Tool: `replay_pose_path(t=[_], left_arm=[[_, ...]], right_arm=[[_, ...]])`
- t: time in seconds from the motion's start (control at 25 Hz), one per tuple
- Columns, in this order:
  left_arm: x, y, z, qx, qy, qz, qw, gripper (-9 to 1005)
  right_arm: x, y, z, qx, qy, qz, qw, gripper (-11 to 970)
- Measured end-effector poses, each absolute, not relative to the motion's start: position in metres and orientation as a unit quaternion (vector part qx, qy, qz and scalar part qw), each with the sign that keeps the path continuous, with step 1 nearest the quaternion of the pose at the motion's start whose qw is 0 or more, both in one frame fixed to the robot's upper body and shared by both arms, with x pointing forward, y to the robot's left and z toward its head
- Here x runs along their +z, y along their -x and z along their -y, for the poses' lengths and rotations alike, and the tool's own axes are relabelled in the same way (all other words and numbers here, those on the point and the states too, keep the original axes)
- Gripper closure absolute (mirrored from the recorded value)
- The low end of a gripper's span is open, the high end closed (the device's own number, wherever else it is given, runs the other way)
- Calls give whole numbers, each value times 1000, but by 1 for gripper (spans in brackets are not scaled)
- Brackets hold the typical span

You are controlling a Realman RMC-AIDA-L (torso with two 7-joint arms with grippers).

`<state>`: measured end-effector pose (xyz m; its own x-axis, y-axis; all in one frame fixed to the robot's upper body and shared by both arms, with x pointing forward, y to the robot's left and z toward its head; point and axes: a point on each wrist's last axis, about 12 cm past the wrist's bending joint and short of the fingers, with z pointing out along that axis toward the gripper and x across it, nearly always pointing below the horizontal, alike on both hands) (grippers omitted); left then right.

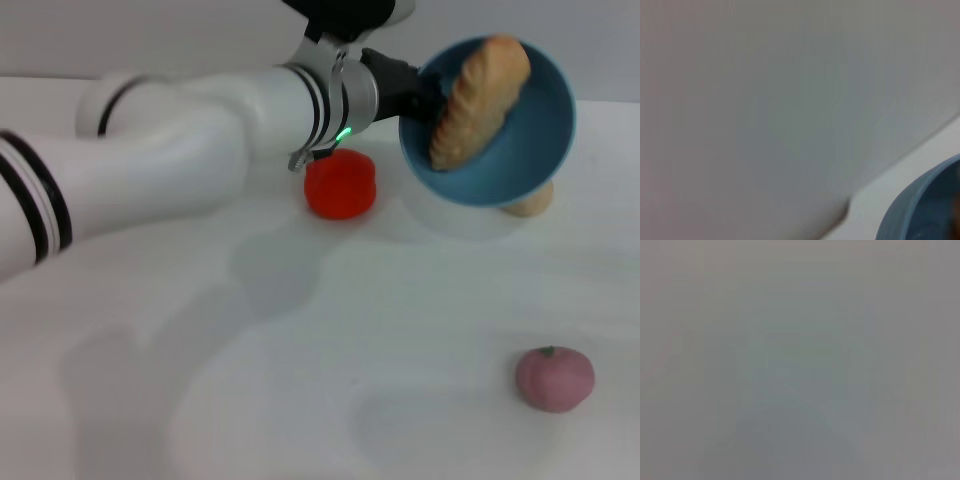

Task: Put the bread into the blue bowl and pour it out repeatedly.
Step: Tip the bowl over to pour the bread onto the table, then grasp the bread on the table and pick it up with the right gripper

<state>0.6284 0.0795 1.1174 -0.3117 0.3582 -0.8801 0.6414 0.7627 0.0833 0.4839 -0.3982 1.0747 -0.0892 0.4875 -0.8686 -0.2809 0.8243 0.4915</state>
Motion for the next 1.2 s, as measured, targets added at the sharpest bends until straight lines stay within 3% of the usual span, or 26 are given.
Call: replay_pose_path(t=[0.64, 0.84, 1.0, 1.2], left_arm=[[1100, -617, -85, -113, -337, -730, 584, 993], [1099, -618, -89, -110, -331, -731, 587, 993], [1100, -624, -95, -128, -282, -760, 572, 993], [1108, -642, -114, -166, -195, -830, 495, 993]], right_arm=[[1049, -494, 379, 269, -15, -759, 593, 473], [1044, -496, 377, 272, -9, -770, 578, 361], [1043, -499, 371, 274, 12, -779, 564, 362], [1047, -510, 361, 290, 55, -802, 519, 363]])
